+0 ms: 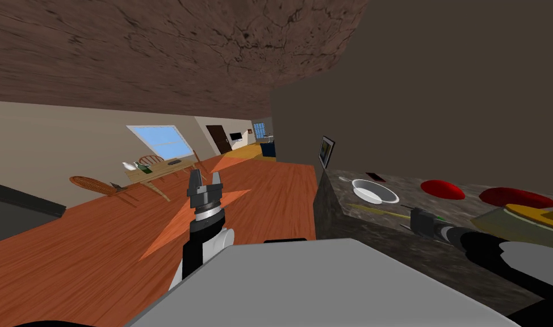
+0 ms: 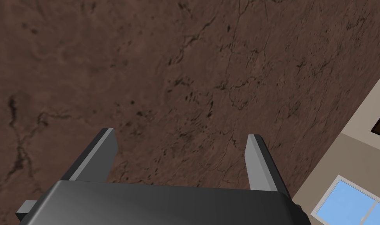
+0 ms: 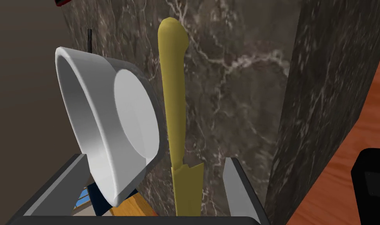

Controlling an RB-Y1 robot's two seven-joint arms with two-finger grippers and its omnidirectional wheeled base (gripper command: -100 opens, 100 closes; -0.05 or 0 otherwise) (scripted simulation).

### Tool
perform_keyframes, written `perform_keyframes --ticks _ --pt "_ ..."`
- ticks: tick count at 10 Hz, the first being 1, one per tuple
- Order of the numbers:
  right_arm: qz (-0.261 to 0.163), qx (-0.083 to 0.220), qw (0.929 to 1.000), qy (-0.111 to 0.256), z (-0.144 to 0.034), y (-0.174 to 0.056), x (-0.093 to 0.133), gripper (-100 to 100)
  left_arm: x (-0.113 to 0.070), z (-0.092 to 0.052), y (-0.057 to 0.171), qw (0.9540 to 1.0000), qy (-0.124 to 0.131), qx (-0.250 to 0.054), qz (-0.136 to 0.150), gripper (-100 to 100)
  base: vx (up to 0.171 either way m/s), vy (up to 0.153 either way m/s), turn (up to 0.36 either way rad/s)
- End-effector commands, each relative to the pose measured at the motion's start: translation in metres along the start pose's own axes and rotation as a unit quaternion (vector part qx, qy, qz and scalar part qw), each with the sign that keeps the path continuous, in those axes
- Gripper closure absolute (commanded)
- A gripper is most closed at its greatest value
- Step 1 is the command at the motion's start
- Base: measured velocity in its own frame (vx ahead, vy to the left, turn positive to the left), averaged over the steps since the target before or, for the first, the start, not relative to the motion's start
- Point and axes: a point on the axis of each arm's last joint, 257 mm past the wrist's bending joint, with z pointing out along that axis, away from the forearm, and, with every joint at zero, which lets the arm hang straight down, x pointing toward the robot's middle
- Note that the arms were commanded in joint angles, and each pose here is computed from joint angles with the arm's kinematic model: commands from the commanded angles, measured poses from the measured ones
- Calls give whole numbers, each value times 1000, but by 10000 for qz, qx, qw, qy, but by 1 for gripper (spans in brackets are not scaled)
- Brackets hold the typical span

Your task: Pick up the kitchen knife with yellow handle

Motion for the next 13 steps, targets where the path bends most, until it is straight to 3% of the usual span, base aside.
perform_keyframes --ticks 1,2,3,4,6,8,10,11,13 --pt "-340 -131 9992 184 -2 11 15 -100 0 0 0 10000 0 0 0 0 107 58 49" --pt "-214 -77 9997 114 -2 5 10 -100 0 0 0 10000 0 0 0 0 46 26 5" --pt "-243 -84 9996 128 -2 6 12 0 0 0 0 10000 0 0 0 0 9 5 0" --pt "-69 21 10000 44 6 -4 5 -100 0 0 0 10000 0 0 0 0 -54 -6 133" --pt "-215 -15 9997 81 6 -3 7 -100 0 0 0 10000 0 1 0 0 -57 -17 16" --pt "1 64 10000 18 13 -11 2 -100 0 0 0 10000 0 1 -1 0 -66 -18 84" --pt "-232 26 9997 66 13 -9 4 -100 0 0 0 10000 0 0 0 0 -20 2 -12" --pt "31 108 9999 -9 20 -18 -2 -100 0 0 0 10000 0 0 0 0 -52 -7 109" --pt "-117 65 9999 51 20 -15 1 -100 0 0 0 10000 0 0 0 0 -52 -12 31"
